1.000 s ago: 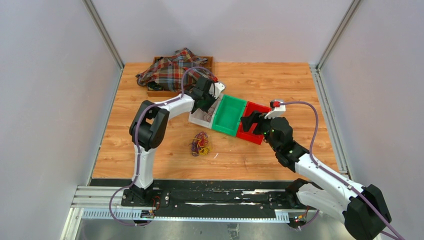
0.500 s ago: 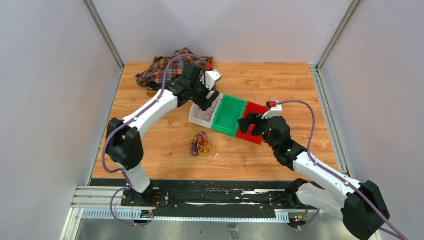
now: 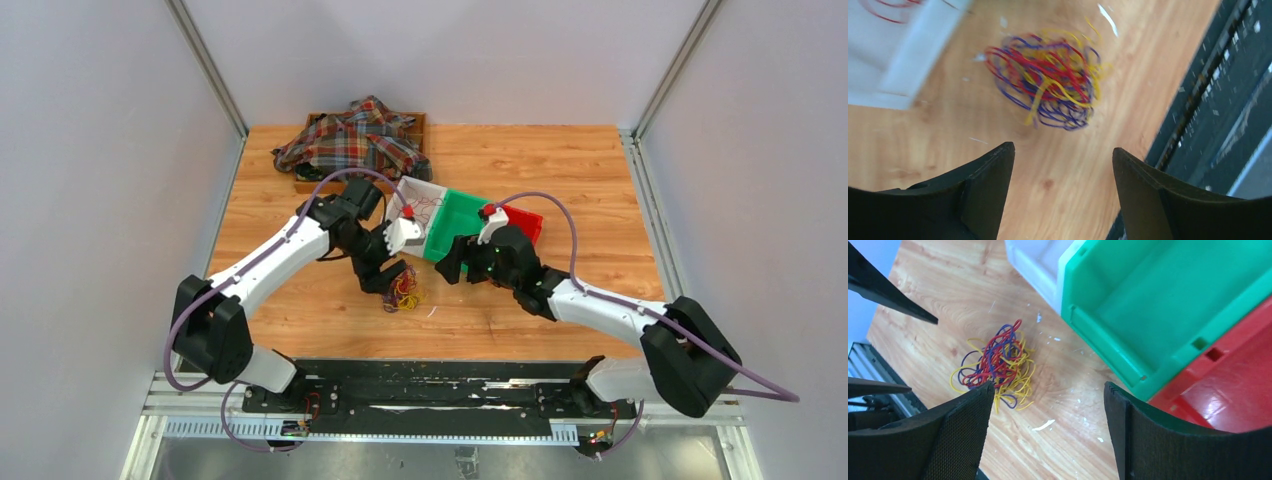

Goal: Untangle the cables

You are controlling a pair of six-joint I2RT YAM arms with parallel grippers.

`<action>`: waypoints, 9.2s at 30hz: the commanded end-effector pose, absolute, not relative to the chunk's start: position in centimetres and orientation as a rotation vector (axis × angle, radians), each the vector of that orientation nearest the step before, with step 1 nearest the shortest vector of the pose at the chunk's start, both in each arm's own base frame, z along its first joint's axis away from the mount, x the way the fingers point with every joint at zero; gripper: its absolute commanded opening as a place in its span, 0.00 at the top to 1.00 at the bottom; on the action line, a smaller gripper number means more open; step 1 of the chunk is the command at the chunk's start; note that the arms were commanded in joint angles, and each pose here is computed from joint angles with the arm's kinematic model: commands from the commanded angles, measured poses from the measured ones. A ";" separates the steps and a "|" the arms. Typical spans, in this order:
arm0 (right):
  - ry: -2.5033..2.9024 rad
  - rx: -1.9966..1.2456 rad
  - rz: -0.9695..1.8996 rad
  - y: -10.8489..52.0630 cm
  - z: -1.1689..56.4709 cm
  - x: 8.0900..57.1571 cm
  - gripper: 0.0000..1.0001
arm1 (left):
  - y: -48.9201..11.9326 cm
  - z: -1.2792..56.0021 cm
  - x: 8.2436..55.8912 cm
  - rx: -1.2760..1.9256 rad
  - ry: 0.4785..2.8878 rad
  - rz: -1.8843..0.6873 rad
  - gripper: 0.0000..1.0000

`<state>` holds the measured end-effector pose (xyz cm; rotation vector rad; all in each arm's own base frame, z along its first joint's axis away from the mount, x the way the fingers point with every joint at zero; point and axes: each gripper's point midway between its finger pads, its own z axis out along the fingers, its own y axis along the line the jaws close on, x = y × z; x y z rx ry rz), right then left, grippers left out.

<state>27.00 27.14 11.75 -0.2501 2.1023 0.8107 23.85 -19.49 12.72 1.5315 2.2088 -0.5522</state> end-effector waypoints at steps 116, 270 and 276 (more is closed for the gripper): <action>1.485 -0.571 0.842 32.3 23.6 21.7 0.17 | -22.2 35.1 20.4 1.198 1.828 -0.802 0.99; 1.915 -0.506 1.008 33.6 18.9 22.1 0.13 | -23.1 47.4 30.8 0.770 1.422 -0.491 1.00; 1.949 -0.103 0.618 22.0 18.2 25.6 0.20 | -26.9 42.0 31.2 0.800 1.615 -0.695 1.00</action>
